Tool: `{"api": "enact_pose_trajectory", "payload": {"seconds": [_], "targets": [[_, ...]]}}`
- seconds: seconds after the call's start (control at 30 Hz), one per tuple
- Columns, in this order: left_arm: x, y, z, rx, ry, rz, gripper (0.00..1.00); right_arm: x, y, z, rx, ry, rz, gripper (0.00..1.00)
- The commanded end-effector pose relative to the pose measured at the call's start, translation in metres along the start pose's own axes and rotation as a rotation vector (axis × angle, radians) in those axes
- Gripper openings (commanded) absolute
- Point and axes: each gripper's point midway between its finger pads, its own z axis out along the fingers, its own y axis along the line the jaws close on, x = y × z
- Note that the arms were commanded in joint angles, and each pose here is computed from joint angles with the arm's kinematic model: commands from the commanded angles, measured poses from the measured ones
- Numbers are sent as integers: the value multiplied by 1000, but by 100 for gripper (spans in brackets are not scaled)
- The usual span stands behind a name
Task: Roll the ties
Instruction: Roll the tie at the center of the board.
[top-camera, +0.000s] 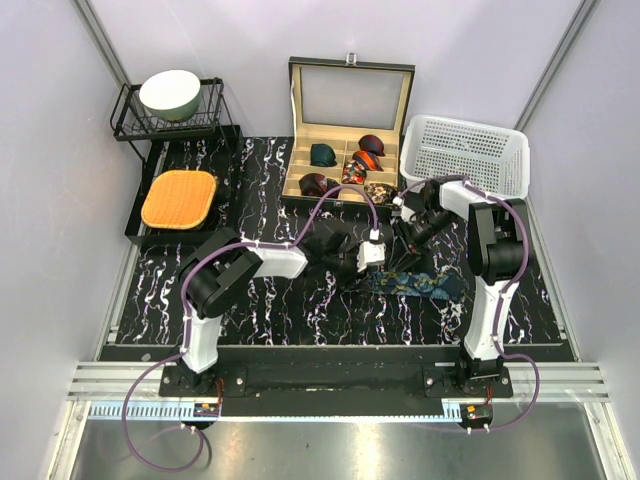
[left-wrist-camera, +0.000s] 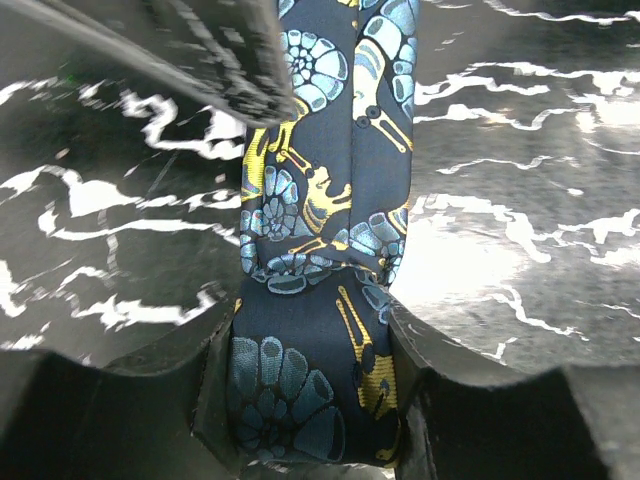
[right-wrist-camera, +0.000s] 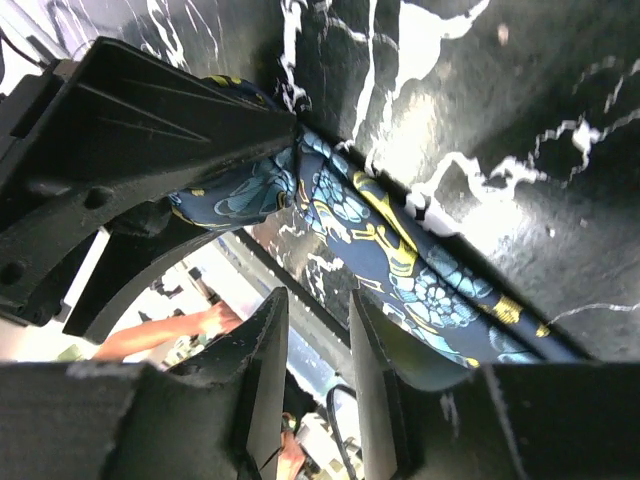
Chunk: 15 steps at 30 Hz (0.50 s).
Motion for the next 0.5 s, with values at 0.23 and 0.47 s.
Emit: {"api": "enact_pose_trajectory", "payload": {"seconds": [0.23, 0.47], "targets": [[97, -1, -39, -125, 427, -235, 0, -27, 10, 1, -46, -53, -16, 36], [98, -5, -37, -123, 488, -257, 5, -28, 20, 12, -159, -58, 30, 40]]}}
